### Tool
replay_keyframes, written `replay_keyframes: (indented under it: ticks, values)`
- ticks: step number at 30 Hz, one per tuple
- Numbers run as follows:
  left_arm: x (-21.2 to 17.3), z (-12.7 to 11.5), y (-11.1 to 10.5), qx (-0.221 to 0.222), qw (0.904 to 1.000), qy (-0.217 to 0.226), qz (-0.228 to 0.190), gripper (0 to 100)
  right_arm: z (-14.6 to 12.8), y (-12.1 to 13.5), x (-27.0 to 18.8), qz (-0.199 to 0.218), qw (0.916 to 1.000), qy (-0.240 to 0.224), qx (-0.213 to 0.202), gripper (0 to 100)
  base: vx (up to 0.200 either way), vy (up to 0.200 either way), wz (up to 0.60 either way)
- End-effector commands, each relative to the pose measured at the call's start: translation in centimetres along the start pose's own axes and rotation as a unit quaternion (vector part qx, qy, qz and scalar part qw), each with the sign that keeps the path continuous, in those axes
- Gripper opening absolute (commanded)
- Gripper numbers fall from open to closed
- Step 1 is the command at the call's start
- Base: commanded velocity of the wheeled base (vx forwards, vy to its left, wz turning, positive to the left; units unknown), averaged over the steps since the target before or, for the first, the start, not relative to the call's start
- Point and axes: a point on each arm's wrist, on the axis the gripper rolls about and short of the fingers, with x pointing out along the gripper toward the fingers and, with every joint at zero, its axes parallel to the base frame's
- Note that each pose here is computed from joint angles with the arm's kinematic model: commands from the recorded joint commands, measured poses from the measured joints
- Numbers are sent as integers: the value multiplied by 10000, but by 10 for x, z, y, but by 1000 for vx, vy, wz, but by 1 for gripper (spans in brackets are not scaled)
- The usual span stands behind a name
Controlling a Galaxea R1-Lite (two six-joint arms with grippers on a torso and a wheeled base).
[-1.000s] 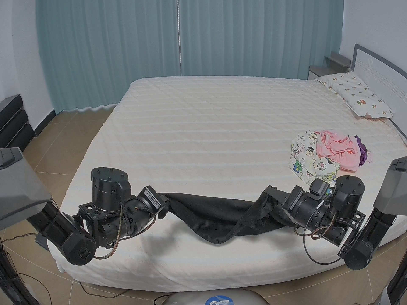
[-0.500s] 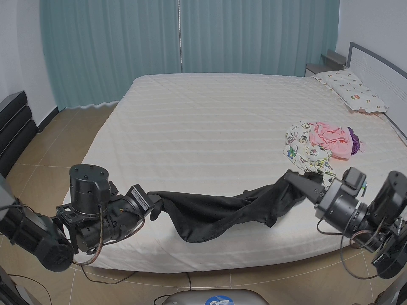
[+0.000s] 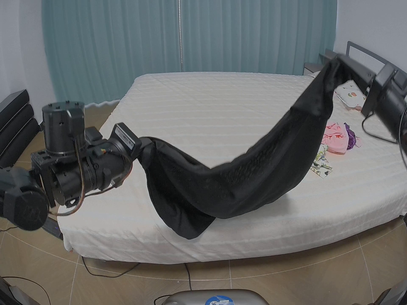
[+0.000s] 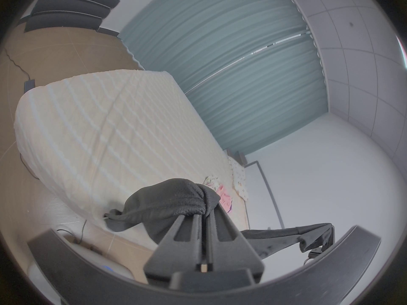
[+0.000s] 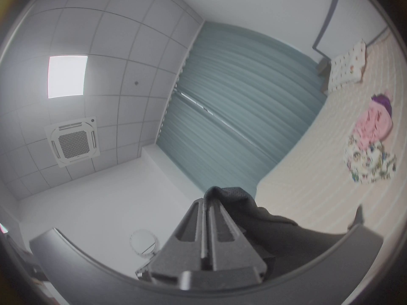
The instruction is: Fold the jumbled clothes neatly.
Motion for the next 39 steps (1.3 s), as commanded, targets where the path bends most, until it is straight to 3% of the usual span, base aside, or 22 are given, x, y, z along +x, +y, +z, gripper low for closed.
replay_keyframes:
  ticks: [1,6,12,17,26,29,39]
  values:
    - [24,45,-44,-398,9984,-385,-92,0,71,-9,53,-587,9957,-588,-409,0,0,0,0]
    - [54,59,-36,-477,9977,-456,149,0,73,-51,89,-978,9914,-736,-457,0,160,0,0]
    - [107,54,-11,-485,9970,-363,480,0,37,-126,123,-1652,9840,-529,-395,0,200,0,0]
    - [138,48,5,-489,9964,-293,634,0,9,-169,131,-1824,9818,-382,-365,0,200,0,0]
    - [174,38,33,-500,9945,-190,899,0,-29,-215,136,-2024,9786,-213,-319,0,200,0,0]
    - [189,33,49,-515,9932,-144,1038,0,-53,-238,137,-2184,9755,-46,-261,0,200,0,0]
    - [215,37,85,-580,9893,-211,1319,0,-95,-287,130,-2570,9653,236,-402,0,0,0,0]
